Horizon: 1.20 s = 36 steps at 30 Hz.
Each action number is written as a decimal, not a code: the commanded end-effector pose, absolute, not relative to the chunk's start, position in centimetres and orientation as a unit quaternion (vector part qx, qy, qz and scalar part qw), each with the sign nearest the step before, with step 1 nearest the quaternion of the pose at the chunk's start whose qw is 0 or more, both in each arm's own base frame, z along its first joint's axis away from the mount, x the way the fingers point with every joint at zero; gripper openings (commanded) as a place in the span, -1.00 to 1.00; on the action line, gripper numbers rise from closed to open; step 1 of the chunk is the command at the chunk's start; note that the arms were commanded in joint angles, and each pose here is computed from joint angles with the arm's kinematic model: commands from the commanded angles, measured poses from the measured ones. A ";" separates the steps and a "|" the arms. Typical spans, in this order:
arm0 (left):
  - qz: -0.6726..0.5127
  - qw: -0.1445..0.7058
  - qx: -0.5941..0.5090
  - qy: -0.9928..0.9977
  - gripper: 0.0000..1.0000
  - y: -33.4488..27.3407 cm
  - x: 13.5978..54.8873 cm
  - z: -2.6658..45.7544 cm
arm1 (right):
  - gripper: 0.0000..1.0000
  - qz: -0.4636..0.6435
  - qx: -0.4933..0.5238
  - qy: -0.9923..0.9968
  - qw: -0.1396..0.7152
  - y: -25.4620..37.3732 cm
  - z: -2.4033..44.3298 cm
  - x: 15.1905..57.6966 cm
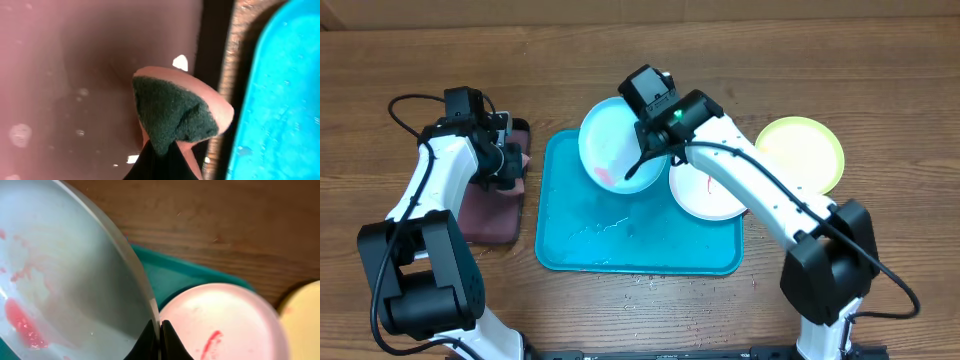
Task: Clean dirty plates on tray and stack at the side
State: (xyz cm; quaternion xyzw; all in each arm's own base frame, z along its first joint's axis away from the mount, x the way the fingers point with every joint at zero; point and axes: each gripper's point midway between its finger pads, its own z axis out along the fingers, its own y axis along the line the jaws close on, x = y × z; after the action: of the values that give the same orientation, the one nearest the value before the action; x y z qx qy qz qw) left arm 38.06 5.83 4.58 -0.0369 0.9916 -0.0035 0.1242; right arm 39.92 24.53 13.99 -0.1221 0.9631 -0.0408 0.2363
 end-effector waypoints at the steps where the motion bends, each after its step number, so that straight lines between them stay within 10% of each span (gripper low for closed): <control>1: 0.035 0.128 -0.021 0.991 -0.92 7.5 38.7 4.6 | -0.93 -0.127 -0.124 0.930 0.322 23.7 18.5 40.8; 22: 0.061 0.119 -0.007 0.991 -0.90 8.2 37.8 3.4 | -0.93 -0.277 -0.139 0.830 0.463 27.0 24.5 37.9; 30: 0.062 0.123 -0.007 0.990 -0.03 8.3 38.0 3.4 | -0.93 -0.272 -0.142 0.829 0.468 27.6 24.6 37.6; 36: 0.064 0.137 -0.007 0.989 0.04 8.4 38.7 3.6 | -0.93 -0.271 -0.141 0.829 0.468 27.6 24.6 37.6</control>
State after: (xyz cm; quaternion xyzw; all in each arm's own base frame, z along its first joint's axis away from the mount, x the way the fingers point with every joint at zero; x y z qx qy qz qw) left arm 38.93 7.97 4.27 -0.0071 0.9879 0.0590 0.1435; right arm 37.45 27.80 21.84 -0.1668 0.8372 -0.2795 0.4395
